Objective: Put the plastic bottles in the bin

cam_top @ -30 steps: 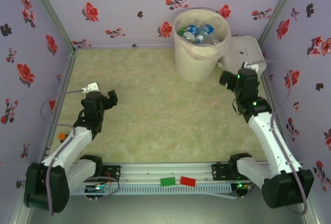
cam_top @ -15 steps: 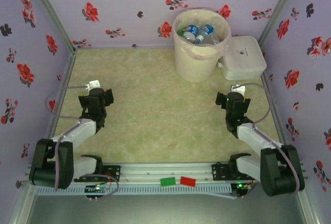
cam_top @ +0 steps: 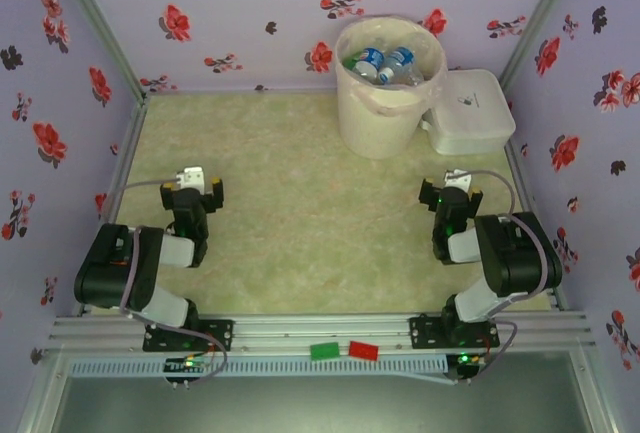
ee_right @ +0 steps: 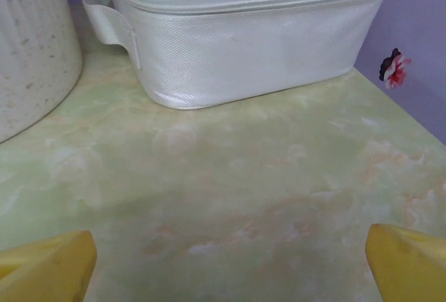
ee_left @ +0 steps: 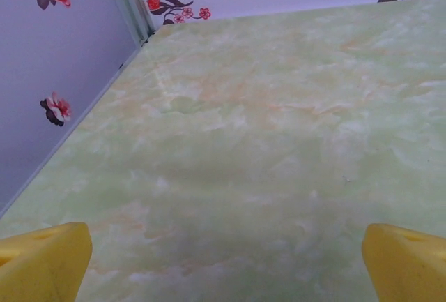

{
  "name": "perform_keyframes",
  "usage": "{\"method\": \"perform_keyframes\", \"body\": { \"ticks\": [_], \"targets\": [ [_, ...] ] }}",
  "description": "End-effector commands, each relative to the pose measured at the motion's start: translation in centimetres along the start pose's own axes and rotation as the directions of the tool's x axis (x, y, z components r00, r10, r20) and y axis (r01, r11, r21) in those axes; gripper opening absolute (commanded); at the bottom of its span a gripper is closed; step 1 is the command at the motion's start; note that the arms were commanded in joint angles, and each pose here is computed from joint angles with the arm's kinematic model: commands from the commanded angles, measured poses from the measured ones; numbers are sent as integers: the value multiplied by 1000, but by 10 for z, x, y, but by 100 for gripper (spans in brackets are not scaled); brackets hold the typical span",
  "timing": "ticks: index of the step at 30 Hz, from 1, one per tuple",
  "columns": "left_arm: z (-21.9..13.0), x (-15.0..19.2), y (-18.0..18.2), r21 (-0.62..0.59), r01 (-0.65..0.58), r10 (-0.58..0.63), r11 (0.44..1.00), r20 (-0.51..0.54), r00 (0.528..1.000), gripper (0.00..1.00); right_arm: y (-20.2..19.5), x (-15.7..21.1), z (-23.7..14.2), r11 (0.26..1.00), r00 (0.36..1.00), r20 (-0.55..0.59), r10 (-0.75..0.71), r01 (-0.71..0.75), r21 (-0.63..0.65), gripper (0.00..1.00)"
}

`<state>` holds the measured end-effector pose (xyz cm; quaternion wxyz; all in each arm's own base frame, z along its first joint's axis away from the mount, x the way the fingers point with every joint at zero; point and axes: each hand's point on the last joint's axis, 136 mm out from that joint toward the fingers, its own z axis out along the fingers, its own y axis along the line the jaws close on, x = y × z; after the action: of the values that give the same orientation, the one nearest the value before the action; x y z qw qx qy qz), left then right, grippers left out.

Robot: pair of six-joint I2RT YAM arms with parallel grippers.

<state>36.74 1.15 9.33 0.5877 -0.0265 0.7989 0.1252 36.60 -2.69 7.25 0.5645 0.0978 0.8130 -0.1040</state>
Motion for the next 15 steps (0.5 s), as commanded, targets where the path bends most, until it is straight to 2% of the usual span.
{"method": "perform_keyframes", "body": {
  "ticks": [1,3,15],
  "targets": [
    [5,-16,-4,51,4,-9,999,103,995,100,11,-24,13,998,1000,6,27,-27,-52,99],
    [6,-10,-6,70,1,-5,998,50,999,100,0,-24,19,996,997,-3,78,-79,-36,99],
    [9,-12,-5,56,3,-6,998,56,998,100,-1,-24,19,997,997,-6,73,-73,-31,99]
  ]
}}
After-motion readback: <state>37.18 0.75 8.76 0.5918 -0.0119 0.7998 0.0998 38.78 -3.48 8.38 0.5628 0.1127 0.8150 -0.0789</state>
